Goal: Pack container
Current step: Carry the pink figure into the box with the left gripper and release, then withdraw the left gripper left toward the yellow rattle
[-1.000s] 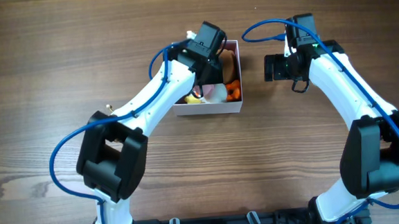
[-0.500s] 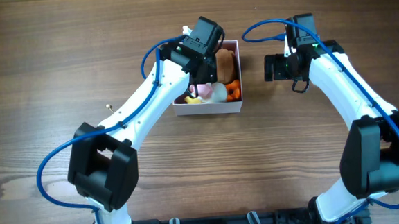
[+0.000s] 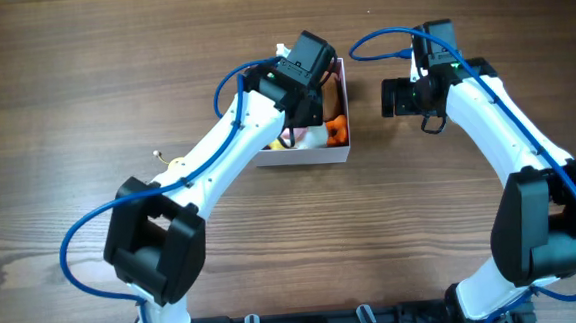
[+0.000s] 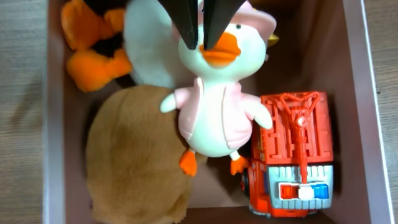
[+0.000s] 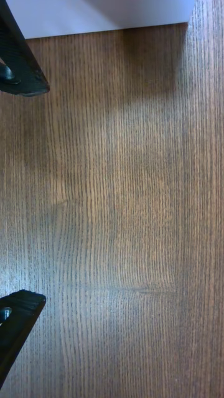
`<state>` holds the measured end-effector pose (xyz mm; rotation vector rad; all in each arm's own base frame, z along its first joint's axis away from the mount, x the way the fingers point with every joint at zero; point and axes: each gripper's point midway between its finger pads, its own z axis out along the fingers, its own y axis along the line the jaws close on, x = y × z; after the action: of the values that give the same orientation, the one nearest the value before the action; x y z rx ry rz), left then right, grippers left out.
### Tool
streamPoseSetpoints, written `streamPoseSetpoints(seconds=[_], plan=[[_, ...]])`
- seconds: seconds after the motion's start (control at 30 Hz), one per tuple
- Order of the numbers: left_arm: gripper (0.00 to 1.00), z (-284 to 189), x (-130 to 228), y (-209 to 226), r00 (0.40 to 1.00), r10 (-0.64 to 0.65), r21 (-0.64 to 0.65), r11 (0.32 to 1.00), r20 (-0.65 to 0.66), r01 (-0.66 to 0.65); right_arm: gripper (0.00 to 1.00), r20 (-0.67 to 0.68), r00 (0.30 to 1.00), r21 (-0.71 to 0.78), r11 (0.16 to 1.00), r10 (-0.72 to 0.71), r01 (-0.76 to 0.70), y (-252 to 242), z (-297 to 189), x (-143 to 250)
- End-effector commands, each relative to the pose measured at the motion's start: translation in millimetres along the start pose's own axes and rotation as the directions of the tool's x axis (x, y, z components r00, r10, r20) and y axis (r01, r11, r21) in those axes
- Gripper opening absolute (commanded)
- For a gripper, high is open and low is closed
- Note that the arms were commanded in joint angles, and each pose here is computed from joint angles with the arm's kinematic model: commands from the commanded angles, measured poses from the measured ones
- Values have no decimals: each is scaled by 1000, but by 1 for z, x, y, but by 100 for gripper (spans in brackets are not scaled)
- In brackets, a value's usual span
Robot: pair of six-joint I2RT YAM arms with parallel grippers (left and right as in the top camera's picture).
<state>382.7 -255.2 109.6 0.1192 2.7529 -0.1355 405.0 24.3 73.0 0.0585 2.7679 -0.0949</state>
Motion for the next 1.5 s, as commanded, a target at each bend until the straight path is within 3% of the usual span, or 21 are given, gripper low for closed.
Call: streamPoseSetpoints(seconds=[0.0, 0.4, 0.8, 1.03, 1.1, 1.17, 1.3, 1.47], plan=[[5, 18, 1, 6, 1000, 4, -57, 998, -6, -4, 99, 11, 1000, -6, 1000, -6, 6, 0, -3, -3], [11, 76, 23, 12, 995, 12, -111, 994, -100, -23, 100, 11, 1000, -6, 1000, -7, 7, 0, -3, -3], [10, 69, 19, 11, 996, 18, -103, 994, -87, -27, 99, 11, 1000, -6, 1000, -7, 7, 0, -3, -2], [17, 33, -2, 7, 1000, 10, -73, 997, 0, -10, 100, 11, 1000, -6, 1000, -7, 7, 0, -3, -3], [22, 14, -13, 9, 999, 5, -75, 997, 52, -1, 99, 11, 1000, -6, 1000, -7, 7, 0, -3, -2], [36, -7, -23, 12, 995, 1, -76, 997, 103, 7, 100, 11, 1000, -6, 1000, -7, 7, 0, -3, -3], [43, -41, -34, 25, 987, -28, -67, 997, 156, 39, 100, 11, 1000, -6, 1000, -7, 7, 0, -3, -2], [43, -63, -24, 69, 985, -138, -118, 982, 105, 150, 99, 11, 1000, -6, 1000, -7, 7, 0, -3, -2]])
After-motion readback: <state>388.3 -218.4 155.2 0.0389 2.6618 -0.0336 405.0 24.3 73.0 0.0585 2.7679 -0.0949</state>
